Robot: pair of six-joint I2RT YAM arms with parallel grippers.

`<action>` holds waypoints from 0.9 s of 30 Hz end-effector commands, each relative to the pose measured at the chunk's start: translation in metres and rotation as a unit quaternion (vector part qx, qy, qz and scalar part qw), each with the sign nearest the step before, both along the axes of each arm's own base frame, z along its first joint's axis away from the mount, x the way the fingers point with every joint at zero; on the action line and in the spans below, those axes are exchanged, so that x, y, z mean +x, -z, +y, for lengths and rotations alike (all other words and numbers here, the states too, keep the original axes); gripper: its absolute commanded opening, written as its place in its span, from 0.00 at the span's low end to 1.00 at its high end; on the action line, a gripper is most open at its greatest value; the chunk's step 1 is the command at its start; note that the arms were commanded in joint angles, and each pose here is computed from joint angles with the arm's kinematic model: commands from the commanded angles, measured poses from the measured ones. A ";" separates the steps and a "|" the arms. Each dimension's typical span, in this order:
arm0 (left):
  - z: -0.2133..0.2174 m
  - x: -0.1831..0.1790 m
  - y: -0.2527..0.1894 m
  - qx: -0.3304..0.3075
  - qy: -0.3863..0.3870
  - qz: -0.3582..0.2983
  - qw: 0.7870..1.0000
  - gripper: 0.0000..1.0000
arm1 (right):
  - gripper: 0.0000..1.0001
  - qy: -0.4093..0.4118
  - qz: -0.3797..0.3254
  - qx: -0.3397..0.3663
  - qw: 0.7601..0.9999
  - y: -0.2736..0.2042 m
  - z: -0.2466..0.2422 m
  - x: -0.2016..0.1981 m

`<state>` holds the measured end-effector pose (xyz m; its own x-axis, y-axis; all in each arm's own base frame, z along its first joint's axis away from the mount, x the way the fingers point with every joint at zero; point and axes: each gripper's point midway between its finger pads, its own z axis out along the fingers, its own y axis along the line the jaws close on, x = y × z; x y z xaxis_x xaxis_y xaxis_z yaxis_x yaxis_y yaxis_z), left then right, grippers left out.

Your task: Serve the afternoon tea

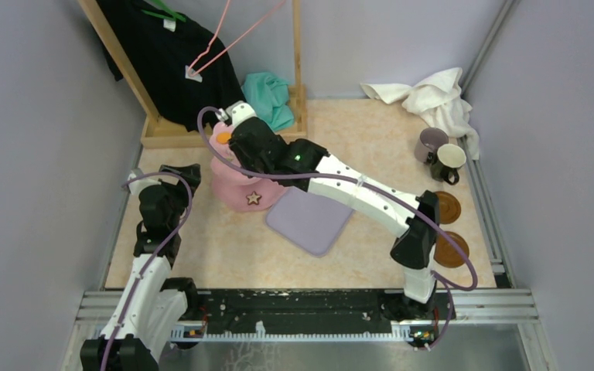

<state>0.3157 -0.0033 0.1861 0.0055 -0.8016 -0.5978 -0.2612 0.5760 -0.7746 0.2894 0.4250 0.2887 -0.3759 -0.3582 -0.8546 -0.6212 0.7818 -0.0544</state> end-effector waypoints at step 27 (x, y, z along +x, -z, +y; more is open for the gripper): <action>0.002 0.002 -0.012 0.012 -0.002 -0.020 1.000 0.97 | 0.27 0.057 -0.080 0.093 0.991 -0.055 -0.110 -0.073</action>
<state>0.3157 -0.0032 0.1861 0.0047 -0.7994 -0.6008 -0.2609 0.5790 -0.7725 0.2193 0.3552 0.3209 -0.2713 -0.3257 -0.9057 -0.6161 0.7817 -0.0966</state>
